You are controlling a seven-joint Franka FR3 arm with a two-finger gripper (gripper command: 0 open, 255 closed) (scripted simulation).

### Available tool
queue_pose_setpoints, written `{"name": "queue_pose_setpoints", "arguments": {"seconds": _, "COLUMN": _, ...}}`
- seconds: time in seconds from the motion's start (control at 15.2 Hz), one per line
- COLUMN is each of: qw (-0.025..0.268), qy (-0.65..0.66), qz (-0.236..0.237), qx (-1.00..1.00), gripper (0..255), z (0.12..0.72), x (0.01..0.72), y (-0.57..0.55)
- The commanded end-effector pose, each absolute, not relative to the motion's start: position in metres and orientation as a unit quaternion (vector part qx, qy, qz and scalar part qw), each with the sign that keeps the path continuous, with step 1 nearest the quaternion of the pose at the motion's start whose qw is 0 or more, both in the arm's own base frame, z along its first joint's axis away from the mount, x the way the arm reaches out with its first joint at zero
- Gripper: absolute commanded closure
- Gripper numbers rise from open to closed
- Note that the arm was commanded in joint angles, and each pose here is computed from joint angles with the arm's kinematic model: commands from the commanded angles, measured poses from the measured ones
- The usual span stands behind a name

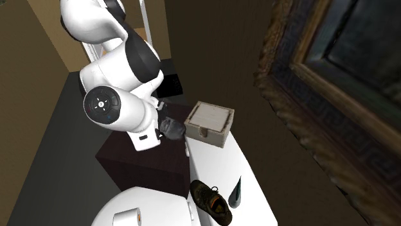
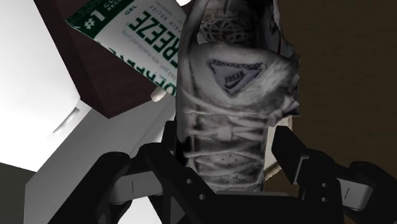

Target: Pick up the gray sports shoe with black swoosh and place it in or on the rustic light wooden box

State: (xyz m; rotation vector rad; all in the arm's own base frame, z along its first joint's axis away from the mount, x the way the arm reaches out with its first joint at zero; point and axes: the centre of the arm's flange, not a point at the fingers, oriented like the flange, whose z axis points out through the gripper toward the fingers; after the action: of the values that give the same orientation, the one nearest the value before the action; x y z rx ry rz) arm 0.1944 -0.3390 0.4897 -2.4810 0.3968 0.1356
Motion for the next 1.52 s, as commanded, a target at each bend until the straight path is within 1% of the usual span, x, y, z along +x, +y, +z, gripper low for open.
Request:
{"name": "queue_pose_setpoints", "arguments": {"seconds": 0.0, "qw": 0.308, "qy": 0.150, "qz": 0.051, "qx": -0.938, "gripper": 255, "z": 0.500, "x": 0.194, "y": -0.338}}
{"name": "queue_pose_setpoints", "arguments": {"seconds": 1.32, "qw": 0.308, "qy": 0.150, "qz": 0.051, "qx": -0.938, "gripper": 255, "z": 0.509, "x": 0.359, "y": -0.134}}
{"name": "queue_pose_setpoints", "arguments": {"seconds": 1.45, "qw": 0.308, "qy": 0.150, "qz": 0.051, "qx": -0.938, "gripper": 255, "z": 0.499, "x": 0.359, "y": -0.134}}
